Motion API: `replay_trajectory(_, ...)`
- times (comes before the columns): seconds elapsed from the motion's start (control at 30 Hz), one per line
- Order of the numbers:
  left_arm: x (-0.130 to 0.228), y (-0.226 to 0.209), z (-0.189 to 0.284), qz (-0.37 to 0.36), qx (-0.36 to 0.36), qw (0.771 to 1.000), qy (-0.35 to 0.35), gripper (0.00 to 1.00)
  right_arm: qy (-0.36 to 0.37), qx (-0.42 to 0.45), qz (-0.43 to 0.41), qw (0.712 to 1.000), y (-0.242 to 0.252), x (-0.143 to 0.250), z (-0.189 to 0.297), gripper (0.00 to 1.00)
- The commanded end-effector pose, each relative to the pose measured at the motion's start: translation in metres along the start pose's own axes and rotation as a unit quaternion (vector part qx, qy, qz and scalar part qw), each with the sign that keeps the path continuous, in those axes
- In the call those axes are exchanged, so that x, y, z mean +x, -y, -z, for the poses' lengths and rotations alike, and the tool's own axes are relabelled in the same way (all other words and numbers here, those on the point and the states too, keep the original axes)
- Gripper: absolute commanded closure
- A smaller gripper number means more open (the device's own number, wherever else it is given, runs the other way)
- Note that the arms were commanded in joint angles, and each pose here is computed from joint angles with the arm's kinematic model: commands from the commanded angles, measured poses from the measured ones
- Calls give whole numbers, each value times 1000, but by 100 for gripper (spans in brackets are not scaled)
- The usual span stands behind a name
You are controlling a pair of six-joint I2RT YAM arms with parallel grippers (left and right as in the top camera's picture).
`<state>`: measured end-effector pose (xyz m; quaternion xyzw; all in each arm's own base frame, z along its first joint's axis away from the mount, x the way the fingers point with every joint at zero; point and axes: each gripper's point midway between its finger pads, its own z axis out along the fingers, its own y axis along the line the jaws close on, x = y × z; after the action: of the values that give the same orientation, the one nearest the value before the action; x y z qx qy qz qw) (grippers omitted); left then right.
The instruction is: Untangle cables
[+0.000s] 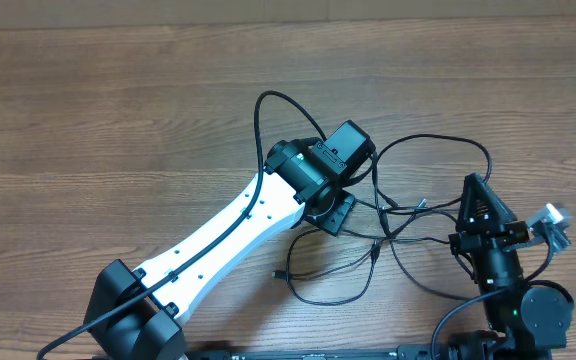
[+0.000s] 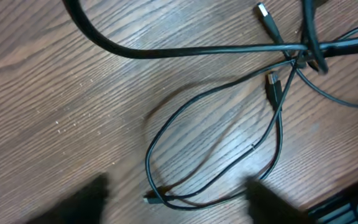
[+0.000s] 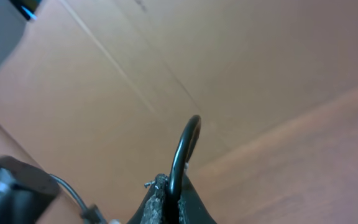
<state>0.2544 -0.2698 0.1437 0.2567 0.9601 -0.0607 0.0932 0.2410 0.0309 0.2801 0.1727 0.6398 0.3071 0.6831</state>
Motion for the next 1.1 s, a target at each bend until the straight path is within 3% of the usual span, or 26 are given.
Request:
replay_trajectory(0.0, -3, 0, 0, 3, -6, 1000, 3, 0, -2, 14, -2, 1000, 5, 0, 2, 96)
replay_trajectory(0.37, -2, -1, 0, 3, -7, 1000, 2, 0, -137, 128, -20, 982, 58, 67, 19, 96)
replay_trajectory(0.5, 1, -2, 0, 3, -9, 1000, -4, 1, -176, 161, -25, 971, 73, 86, 29, 87)
replay_trajectory(0.73, 3, -2, 1, -1, -10, 1000, -9, 1, -227, 204, -31, 952, 90, 109, 47, 84)
replay_trajectory(1.07, -7, -2, 1, 22, -6, 1000, 11, 0, -299, 240, -47, 923, 102, 139, 74, 46)
